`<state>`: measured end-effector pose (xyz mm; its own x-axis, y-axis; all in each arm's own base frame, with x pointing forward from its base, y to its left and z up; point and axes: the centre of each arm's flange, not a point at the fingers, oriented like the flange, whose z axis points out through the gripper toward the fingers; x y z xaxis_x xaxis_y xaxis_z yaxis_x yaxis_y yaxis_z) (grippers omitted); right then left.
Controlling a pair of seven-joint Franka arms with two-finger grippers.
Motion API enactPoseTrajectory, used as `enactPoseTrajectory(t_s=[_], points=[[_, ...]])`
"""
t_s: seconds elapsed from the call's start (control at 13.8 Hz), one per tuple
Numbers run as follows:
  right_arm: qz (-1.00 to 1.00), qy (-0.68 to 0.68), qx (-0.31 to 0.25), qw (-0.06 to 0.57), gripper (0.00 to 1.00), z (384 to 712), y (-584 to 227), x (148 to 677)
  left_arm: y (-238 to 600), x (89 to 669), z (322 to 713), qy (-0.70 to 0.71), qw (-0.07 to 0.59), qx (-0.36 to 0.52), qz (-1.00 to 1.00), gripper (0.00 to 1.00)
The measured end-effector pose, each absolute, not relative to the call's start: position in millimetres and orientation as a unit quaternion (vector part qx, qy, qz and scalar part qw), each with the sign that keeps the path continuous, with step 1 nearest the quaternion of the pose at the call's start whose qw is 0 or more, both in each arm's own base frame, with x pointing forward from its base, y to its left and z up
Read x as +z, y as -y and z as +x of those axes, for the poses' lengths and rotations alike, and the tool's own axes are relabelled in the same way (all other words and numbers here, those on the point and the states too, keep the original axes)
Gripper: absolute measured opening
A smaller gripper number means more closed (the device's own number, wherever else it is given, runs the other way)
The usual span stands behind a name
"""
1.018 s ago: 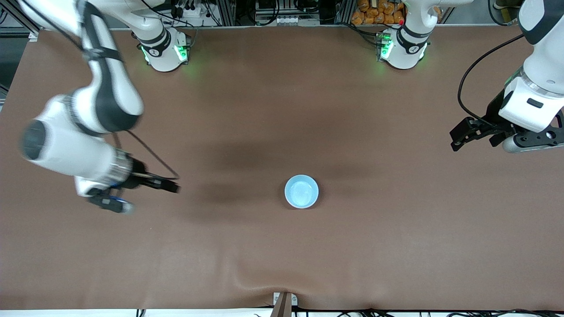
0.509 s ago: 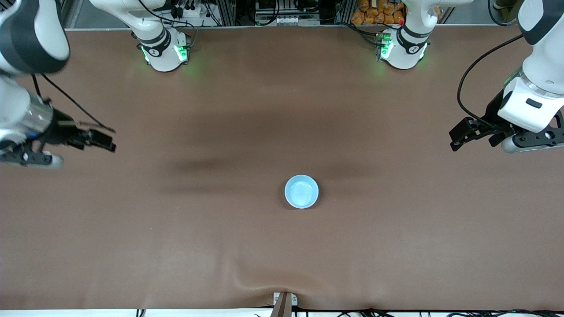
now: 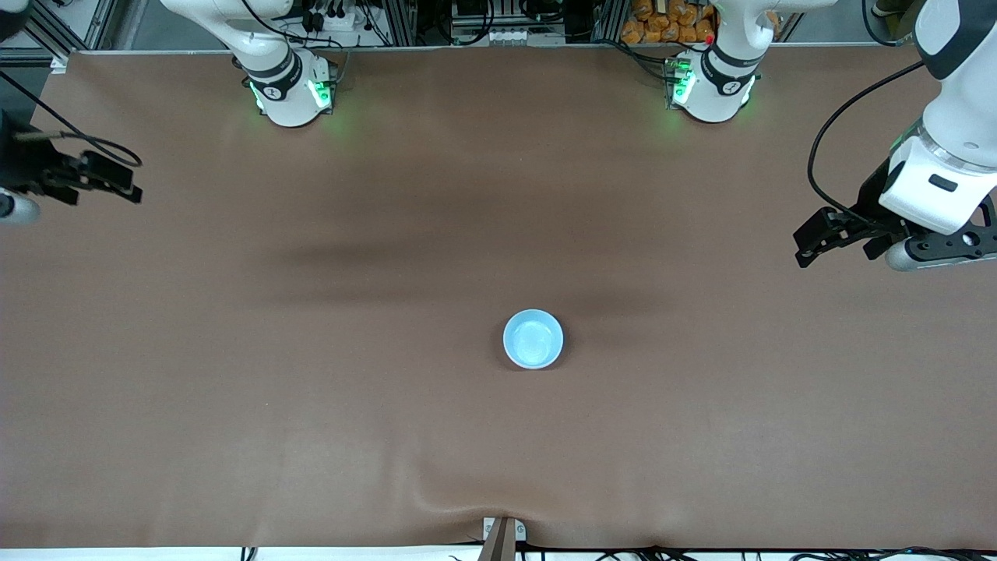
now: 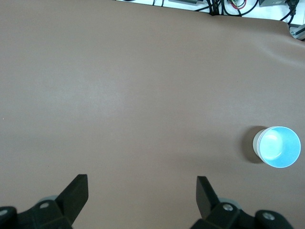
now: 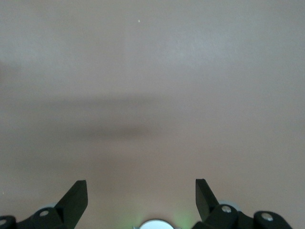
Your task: Stack pink and blue bowls on white bowl
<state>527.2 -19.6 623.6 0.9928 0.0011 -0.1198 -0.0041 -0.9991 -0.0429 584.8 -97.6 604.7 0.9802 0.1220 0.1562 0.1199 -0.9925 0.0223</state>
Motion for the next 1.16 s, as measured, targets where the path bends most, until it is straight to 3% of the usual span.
enactPoseTrajectory(t_s=[1.16], points=[[-0.999, 0.001, 0.044, 0.017, 1.0, 529.1, 18.0, 633.6, 96.8, 604.7, 584.9, -0.061, 0.006, 0.079, 0.995, 1.0]])
